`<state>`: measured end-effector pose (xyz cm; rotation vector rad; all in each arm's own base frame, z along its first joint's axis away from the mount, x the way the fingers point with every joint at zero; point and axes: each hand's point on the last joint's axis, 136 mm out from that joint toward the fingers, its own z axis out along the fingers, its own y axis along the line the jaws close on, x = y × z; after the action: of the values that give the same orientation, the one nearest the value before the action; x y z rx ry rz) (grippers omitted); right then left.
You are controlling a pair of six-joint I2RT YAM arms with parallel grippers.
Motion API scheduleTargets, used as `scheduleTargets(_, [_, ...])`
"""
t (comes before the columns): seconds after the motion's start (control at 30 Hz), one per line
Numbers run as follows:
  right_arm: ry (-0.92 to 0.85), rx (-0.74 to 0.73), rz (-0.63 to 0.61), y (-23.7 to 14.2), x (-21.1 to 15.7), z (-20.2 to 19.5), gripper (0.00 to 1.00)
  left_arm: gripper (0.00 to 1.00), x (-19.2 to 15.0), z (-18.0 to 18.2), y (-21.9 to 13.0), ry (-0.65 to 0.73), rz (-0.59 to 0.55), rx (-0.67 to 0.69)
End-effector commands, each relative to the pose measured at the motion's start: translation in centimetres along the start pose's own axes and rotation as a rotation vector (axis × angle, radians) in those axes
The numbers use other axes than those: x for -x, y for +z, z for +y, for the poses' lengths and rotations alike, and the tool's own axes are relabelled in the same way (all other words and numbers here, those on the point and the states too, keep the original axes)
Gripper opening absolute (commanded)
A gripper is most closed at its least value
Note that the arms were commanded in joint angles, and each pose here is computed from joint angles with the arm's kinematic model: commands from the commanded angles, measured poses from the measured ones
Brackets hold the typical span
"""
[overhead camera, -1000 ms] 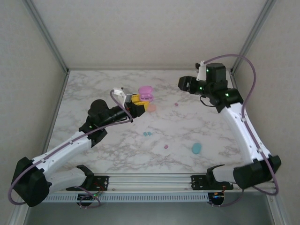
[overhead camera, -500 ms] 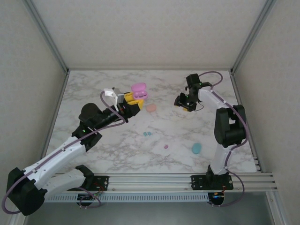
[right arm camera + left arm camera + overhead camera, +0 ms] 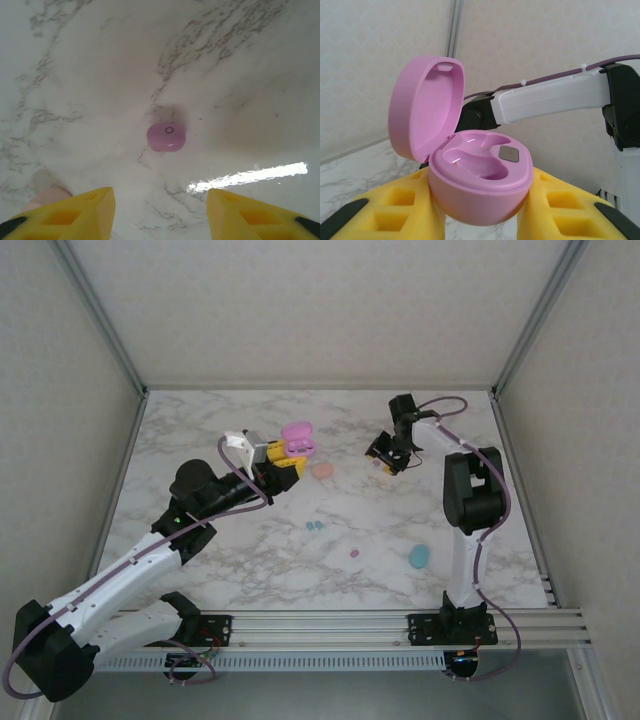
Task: Insert wireless bluetooth earbuds into charging case
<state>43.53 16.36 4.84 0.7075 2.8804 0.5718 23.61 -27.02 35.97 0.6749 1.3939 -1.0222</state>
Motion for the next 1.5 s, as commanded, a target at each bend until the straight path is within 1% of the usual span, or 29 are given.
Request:
scheduleTargets(0.0, [0.054,0.003,0.005,0.6,0.2,0.5,0.51,0.33,2.0,-0.5,-0.3,0.04,-0.043,-0.002])
scheduleTargets(0.33, [0.065,0.013,0.003,1.7,1.1,1.2,0.47,0.33,2.0,-0.5,-0.3,0.043,-0.032,-0.001])
scheduleTargets(0.8, [0.034,-0.045,-0.013,2.4,1.8,0.7,0.46,0.33,2.0,-0.4,-0.2,0.043,-0.024,0.007])
scheduleTargets(1.27, [-0.088,-0.153,-0.014,2.9,1.9,0.5,0.41,0.33,1.8,-0.3,-0.1,0.041,-0.016,0.008])
scheduleTargets(1.47, [-0.168,-0.23,-0.025,2.7,2.0,0.0,0.39,0.33,1.7,-0.3,-0.2,0.04,-0.012,0.012])
